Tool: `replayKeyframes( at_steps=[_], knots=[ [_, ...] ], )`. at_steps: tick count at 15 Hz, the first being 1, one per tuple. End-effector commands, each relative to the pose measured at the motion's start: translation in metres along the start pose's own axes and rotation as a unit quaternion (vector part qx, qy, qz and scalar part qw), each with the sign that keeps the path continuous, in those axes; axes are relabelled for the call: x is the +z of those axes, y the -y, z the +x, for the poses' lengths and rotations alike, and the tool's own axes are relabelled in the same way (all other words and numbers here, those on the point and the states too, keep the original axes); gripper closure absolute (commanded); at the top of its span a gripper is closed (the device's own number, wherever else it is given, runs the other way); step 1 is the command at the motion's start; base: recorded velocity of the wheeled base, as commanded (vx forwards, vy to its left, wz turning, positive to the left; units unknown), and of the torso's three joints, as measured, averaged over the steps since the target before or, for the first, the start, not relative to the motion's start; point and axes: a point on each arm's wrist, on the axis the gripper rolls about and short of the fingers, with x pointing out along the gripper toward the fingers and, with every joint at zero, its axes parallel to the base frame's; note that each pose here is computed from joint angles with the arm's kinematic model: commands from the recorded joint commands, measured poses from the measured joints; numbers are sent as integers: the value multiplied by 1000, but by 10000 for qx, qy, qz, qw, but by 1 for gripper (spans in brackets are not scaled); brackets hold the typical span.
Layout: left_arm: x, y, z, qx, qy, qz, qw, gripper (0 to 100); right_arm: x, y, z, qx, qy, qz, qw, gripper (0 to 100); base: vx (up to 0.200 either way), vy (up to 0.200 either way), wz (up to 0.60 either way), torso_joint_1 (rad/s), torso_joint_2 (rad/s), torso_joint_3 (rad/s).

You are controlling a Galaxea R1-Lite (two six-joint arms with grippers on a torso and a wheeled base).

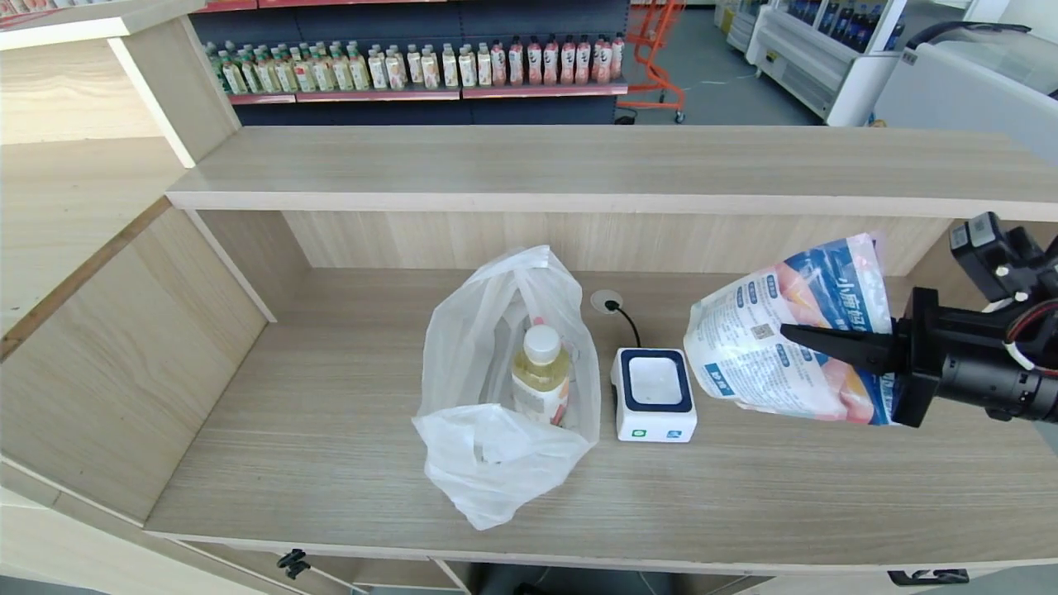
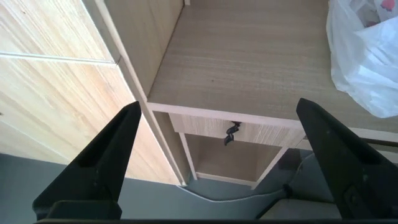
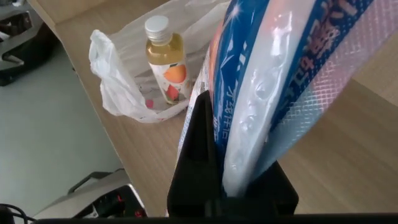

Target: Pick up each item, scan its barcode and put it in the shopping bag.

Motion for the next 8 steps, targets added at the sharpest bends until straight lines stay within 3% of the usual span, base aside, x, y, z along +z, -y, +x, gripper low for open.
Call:
replayKeyframes(
  at_steps=[1, 8],
  knots=[
    [0, 0, 0, -5, -11, 3, 10000, 0, -13, 6, 10, 57, -131, 150, 9998, 100, 200, 0, 0, -7, 7, 7],
    [0, 0, 0, 3, -3, -13, 10000, 0, -45, 29, 40, 150, -335, -253, 9990, 100, 0, 0, 0, 0, 0, 0]
  ],
)
